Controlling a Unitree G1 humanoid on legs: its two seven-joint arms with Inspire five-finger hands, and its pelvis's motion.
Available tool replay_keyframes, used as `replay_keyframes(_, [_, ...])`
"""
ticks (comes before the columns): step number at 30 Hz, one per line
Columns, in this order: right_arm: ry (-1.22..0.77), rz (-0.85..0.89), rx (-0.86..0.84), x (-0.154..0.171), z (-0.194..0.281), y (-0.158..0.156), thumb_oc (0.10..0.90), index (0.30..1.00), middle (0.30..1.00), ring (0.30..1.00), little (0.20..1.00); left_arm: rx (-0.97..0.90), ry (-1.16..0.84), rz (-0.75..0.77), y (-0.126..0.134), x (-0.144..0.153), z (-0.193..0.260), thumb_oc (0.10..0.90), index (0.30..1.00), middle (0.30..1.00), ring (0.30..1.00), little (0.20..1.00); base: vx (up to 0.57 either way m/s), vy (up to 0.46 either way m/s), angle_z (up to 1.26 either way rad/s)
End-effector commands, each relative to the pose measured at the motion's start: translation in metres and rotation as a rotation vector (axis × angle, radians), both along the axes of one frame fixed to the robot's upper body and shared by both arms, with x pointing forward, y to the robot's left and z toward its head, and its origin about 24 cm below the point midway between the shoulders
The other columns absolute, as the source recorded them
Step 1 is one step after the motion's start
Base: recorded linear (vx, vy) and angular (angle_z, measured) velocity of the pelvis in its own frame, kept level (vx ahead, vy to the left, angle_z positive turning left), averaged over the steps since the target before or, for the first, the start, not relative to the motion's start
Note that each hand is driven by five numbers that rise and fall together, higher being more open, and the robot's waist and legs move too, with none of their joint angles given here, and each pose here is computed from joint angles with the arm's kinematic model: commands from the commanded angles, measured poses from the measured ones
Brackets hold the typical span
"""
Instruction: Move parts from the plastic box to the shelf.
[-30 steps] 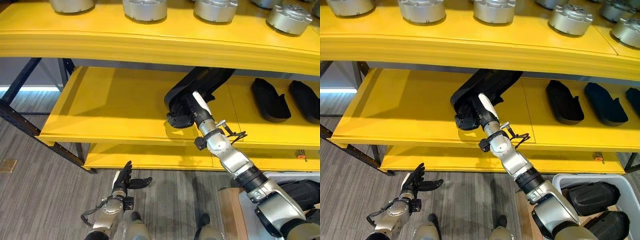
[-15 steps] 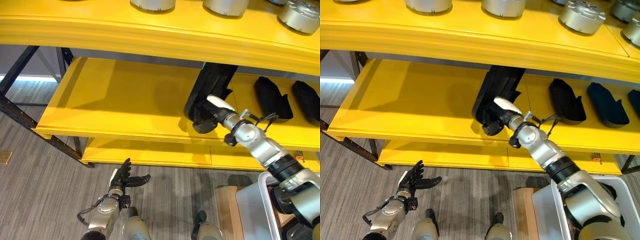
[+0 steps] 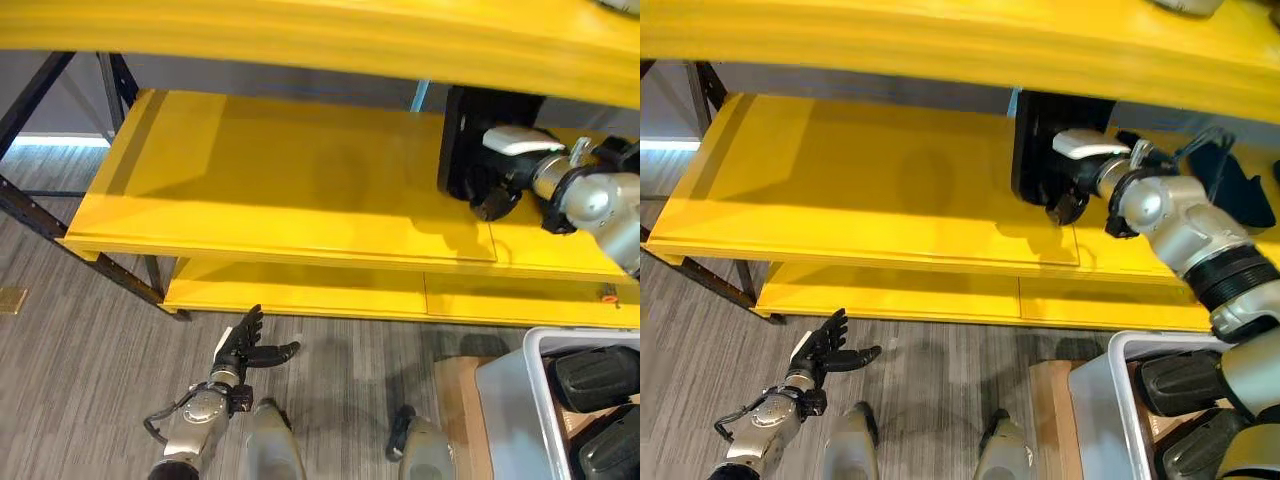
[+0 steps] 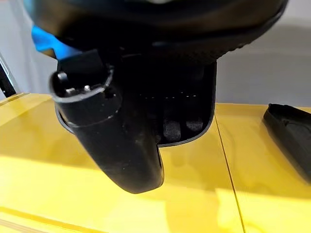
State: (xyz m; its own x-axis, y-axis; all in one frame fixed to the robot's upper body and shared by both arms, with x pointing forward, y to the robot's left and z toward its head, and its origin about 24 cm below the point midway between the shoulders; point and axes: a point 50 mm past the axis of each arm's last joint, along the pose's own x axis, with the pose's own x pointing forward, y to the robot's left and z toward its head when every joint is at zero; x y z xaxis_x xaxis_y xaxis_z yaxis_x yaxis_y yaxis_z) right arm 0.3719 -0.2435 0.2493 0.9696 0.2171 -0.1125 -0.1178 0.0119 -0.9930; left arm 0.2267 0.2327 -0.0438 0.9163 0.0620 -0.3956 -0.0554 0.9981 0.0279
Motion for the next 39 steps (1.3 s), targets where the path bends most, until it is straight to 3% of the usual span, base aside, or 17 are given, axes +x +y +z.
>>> replay_keyframes(1, [-0.217, 0.052, 0.075, -0.006, 0.068, 0.008, 0.400, 0.300, 0.300, 0.300, 0.300, -0.026, -0.192, -0.085, -0.009, 0.018, 0.034, 0.900, 1.000, 1.000, 1.000, 1.000, -0.03, -0.004, -0.04])
replay_keyframes(27, [-0.202, 0.007, 0.169, 0.007, 0.074, 0.007, 0.400, 0.300, 0.300, 0.300, 0.300, -0.037, -0.201, -0.081, -0.006, 0.022, 0.037, 0.900, 1.000, 1.000, 1.000, 1.000, 0.00, -0.005, 0.04])
replay_keyframes(39, [-0.210, -0.119, 0.170, 0.009, 0.077, -0.020, 0.400, 0.300, 0.300, 0.300, 0.300, -0.037, -0.217, -0.064, 0.000, 0.022, 0.041, 0.900, 1.000, 1.000, 1.000, 1.000, -0.01, -0.005, 0.04])
